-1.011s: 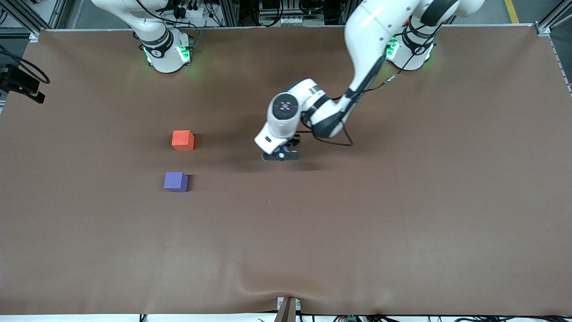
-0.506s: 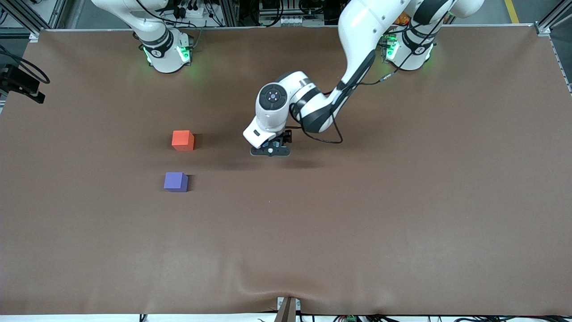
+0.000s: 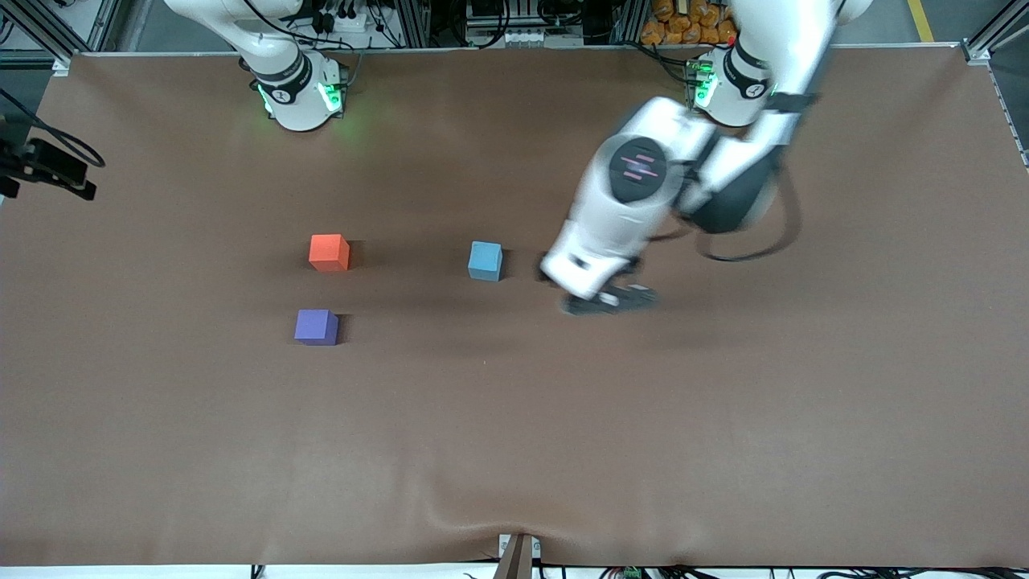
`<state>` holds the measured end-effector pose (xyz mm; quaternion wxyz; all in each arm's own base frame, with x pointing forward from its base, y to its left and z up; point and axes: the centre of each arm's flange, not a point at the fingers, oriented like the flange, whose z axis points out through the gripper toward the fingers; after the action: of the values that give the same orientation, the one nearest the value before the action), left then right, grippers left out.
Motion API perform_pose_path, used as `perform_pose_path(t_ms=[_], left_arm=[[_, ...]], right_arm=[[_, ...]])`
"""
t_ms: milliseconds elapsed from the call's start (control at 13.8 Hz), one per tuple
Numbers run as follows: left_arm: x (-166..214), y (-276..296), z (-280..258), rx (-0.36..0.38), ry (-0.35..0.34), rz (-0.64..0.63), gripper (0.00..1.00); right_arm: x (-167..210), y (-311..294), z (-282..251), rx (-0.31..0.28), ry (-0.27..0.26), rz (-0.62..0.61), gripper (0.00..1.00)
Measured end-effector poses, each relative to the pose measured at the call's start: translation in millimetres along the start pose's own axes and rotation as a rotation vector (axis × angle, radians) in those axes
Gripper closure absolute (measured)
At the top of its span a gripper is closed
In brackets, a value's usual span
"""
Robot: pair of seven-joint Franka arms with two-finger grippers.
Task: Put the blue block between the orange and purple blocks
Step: 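Reach the right gripper to the blue block while the left gripper withdraws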
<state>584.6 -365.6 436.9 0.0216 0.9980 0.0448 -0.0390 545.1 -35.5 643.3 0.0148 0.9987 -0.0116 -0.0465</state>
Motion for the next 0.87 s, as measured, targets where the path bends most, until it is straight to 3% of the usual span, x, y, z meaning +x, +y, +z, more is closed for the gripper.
perform_pose_path(t_ms=[289,433,650,867], left_arm=[[46,-137,-25,0.067,-0.053,0.025,0.0],[43,-174,-42,0.081,-0.048,0.059,0.0],[20,-202,-66,0.105,-0.033,0.114,0.0],[4,-260,-93,0.133,-0.01,0.168,0.0]], right_arm=[[19,-21,33,-0.002,-0.079,-0.04,0.0],[19,-50,39,0.013,-0.105,-0.087,0.0],[19,-81,60,0.113,-0.152,-0.11,0.0],[23,-115,84,0.124,-0.159,-0.065,0.0]])
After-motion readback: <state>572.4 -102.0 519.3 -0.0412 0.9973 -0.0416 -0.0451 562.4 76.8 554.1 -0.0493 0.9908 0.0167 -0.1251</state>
